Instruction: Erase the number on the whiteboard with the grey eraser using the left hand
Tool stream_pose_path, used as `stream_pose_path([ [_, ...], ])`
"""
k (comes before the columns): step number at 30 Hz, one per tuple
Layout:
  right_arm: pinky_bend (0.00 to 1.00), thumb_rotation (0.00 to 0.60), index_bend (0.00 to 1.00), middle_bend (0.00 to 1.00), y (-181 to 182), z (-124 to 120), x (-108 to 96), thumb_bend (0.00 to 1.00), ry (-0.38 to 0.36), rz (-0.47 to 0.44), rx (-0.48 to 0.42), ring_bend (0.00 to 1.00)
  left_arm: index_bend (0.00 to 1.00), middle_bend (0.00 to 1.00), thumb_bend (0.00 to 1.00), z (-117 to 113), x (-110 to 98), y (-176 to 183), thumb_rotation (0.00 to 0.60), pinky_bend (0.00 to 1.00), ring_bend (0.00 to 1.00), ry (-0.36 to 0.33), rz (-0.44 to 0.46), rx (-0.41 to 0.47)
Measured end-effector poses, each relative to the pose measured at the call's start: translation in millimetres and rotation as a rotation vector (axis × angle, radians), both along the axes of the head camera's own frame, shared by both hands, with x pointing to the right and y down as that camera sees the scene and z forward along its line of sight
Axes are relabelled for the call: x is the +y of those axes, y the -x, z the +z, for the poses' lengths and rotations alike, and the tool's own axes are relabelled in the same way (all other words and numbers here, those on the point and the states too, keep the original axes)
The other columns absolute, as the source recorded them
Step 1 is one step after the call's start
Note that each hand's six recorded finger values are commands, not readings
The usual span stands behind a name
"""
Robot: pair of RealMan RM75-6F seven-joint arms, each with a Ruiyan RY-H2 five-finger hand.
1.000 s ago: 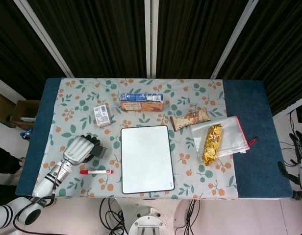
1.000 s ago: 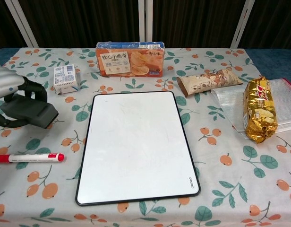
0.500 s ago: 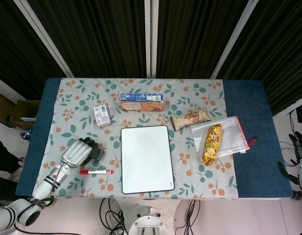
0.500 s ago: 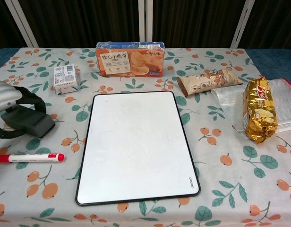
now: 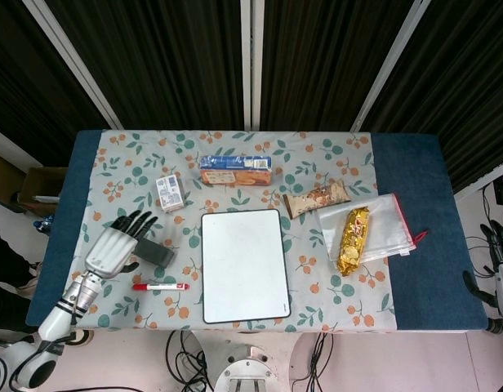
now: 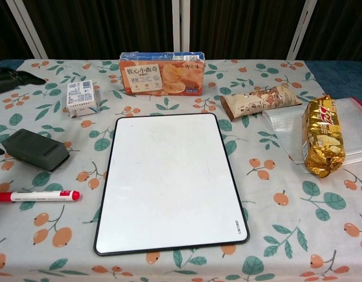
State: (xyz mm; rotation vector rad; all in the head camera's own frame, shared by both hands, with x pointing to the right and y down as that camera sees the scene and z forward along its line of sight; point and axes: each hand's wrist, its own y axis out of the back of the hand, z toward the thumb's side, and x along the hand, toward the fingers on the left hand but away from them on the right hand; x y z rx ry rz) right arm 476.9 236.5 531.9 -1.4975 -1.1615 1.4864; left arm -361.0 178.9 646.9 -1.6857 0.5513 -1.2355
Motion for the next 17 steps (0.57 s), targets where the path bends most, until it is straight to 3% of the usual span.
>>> stream_pose_path([
  [1,0.00,0.600,0.00,0.00,0,3,1,0.22,0.014,-0.011,0.001,0.00,0.00,0.00,0.01,-10,-3,5,0.187,0.15,0.00,-0.022,-0.018,0.017],
  [3,0.00,0.600,0.00,0.00,2,8,2,0.21,0.025,-0.027,0.000,0.00,0.00,0.00,0.00,-25,-6,12,0.068,0.14,0.00,-0.056,-0.051,0.055],
  [4,0.00,0.600,0.00,0.00,2,10,2,0.21,0.027,-0.033,0.002,0.00,0.00,0.00,0.00,-34,-7,16,0.052,0.14,0.00,-0.083,-0.073,0.077],
  [10,0.00,0.600,0.00,0.00,-5,20,3,0.21,0.023,-0.004,0.043,0.00,0.00,0.00,0.00,-70,12,60,0.049,0.14,0.00,-0.201,-0.188,0.057],
  [17,0.00,0.600,0.00,0.00,-11,29,6,0.21,0.046,0.027,0.072,0.00,0.00,0.00,0.00,-74,42,109,0.078,0.14,0.00,-0.187,-0.277,-0.022],
])
